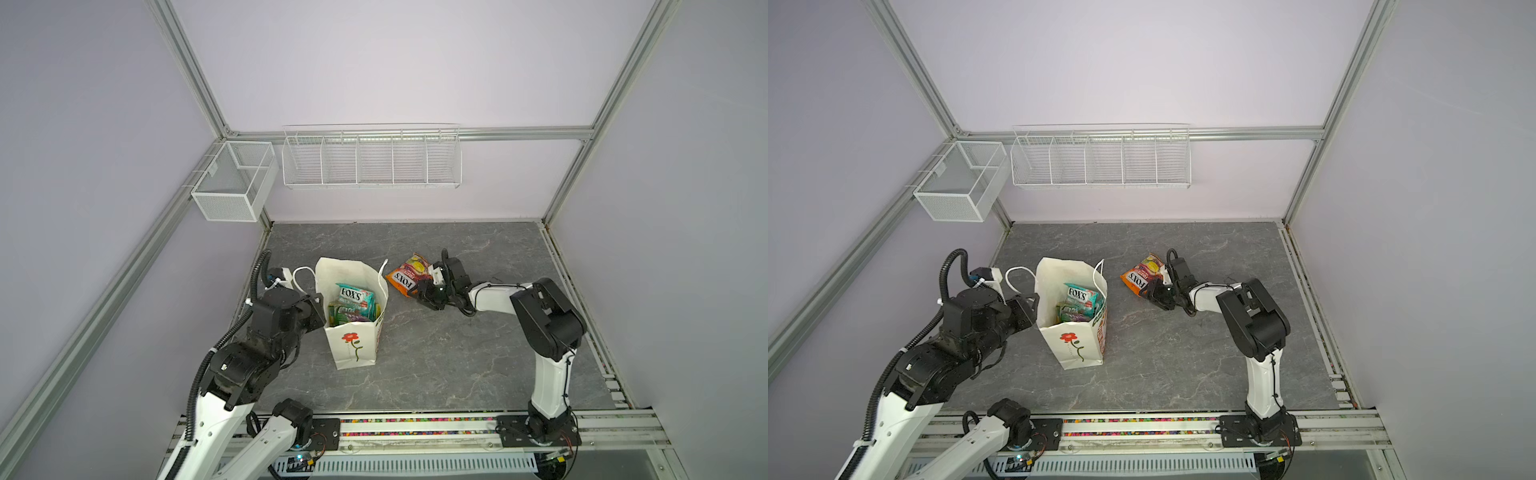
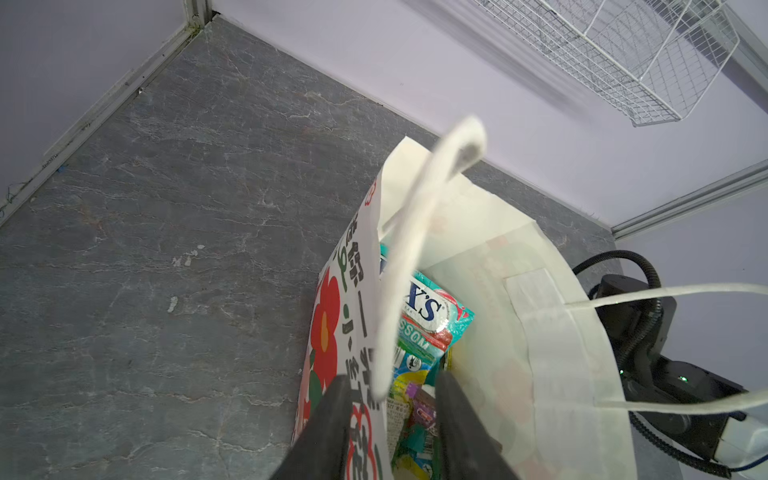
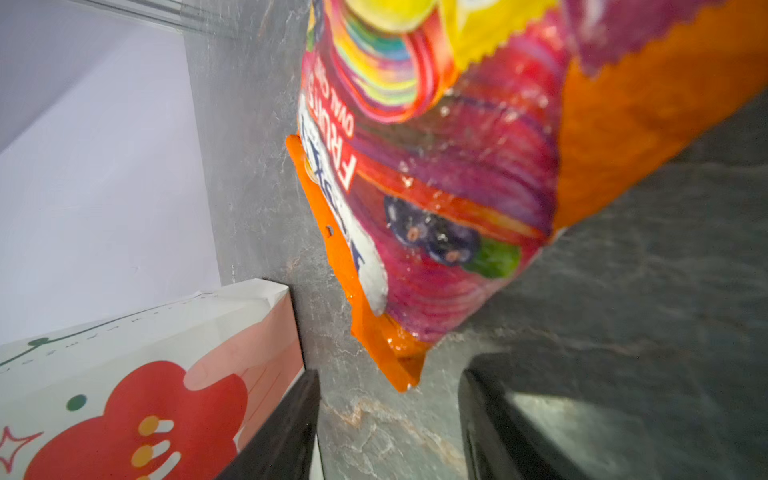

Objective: Place the snacks into the paper bag
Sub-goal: 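Lower the open right gripper onto the orange Fox's bag, then close the right gripper on the Fox's bag end and lift it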

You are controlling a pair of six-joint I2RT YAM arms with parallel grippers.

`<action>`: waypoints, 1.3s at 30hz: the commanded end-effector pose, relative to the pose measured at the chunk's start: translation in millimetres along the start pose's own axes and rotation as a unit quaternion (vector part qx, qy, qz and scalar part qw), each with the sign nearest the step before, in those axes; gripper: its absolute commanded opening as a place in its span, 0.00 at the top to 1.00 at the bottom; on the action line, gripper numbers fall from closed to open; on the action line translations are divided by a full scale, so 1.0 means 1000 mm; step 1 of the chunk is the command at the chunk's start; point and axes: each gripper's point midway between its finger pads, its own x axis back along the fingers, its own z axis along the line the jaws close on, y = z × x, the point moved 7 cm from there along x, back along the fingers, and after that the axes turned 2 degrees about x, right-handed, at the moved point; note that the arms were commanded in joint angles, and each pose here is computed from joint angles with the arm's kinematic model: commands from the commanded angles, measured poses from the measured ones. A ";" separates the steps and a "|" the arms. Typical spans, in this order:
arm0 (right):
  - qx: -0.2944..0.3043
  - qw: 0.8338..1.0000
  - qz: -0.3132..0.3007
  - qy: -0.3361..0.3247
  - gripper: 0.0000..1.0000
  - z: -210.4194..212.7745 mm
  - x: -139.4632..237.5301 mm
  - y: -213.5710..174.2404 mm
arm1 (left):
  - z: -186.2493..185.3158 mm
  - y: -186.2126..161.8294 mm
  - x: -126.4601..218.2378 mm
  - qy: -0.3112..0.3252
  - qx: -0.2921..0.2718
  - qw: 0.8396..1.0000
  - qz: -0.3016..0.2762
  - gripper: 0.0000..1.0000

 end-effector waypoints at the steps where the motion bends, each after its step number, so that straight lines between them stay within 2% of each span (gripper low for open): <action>1: -0.012 1.000 -0.001 -0.008 0.45 -0.006 -0.005 0.003 | 0.002 0.004 0.008 0.005 0.000 1.000 -0.007 0.65; 8: -0.020 1.000 0.000 -0.007 0.51 -0.009 -0.013 0.005 | 0.003 0.003 0.008 0.008 -0.001 1.000 -0.007 0.64; 12: -0.026 1.000 0.000 -0.006 0.58 -0.012 -0.018 0.007 | 0.005 0.002 0.007 0.012 -0.002 1.000 -0.005 0.64; 25: -0.022 1.000 -0.010 0.015 0.92 -0.003 -0.012 0.007 | 0.007 -0.003 0.001 0.020 -0.005 1.000 0.003 0.64; 39: 0.037 0.997 -0.035 0.051 0.93 0.045 0.030 0.008 | 0.002 -0.004 -0.007 0.011 -0.003 1.000 0.011 0.64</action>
